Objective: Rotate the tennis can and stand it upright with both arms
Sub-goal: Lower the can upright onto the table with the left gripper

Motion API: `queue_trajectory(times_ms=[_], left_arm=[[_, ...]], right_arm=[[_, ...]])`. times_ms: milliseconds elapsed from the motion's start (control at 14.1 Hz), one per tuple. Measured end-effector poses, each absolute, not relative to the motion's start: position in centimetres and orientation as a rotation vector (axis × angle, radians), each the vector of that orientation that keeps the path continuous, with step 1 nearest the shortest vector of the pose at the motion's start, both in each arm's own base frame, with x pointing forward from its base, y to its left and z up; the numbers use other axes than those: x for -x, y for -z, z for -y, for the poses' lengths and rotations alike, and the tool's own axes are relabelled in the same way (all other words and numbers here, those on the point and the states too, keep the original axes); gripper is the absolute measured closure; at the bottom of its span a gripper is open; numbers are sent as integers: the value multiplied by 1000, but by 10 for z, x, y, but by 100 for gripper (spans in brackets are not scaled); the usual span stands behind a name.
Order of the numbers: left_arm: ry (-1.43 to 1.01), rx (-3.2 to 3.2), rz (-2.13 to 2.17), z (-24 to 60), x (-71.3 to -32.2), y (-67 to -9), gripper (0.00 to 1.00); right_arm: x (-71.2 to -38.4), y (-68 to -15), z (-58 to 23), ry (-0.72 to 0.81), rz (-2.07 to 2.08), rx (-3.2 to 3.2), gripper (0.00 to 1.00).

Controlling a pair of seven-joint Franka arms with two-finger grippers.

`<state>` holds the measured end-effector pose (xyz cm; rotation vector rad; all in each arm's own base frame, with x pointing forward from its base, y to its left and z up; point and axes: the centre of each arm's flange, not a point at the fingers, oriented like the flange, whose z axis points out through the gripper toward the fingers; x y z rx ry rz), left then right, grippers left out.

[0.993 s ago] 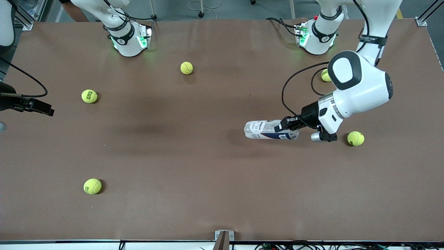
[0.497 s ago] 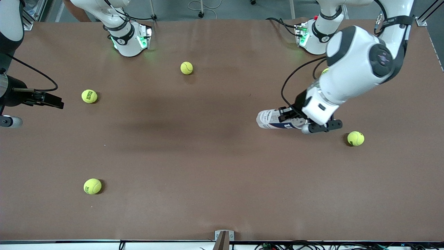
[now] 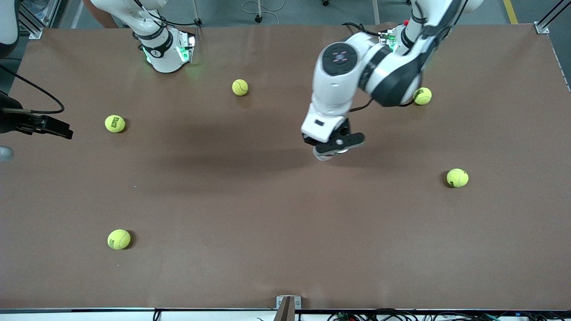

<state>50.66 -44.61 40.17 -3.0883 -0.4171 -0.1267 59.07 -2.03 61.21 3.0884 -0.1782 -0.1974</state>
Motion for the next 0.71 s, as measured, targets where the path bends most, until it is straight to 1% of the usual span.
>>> queue_trajectory(times_ms=[355, 497, 709], left_arm=[[110, 3032, 412, 485, -507, -336, 94], [118, 3023, 411, 490, -508, -327, 94], [121, 3027, 405, 493, -506, -329, 94]], right_arm=[[-589, -613, 25, 219, 140, -3120, 0], [-588, -613, 27, 230, 151, -3152, 0], [-582, -615, 36, 258, 168, -3158, 0]])
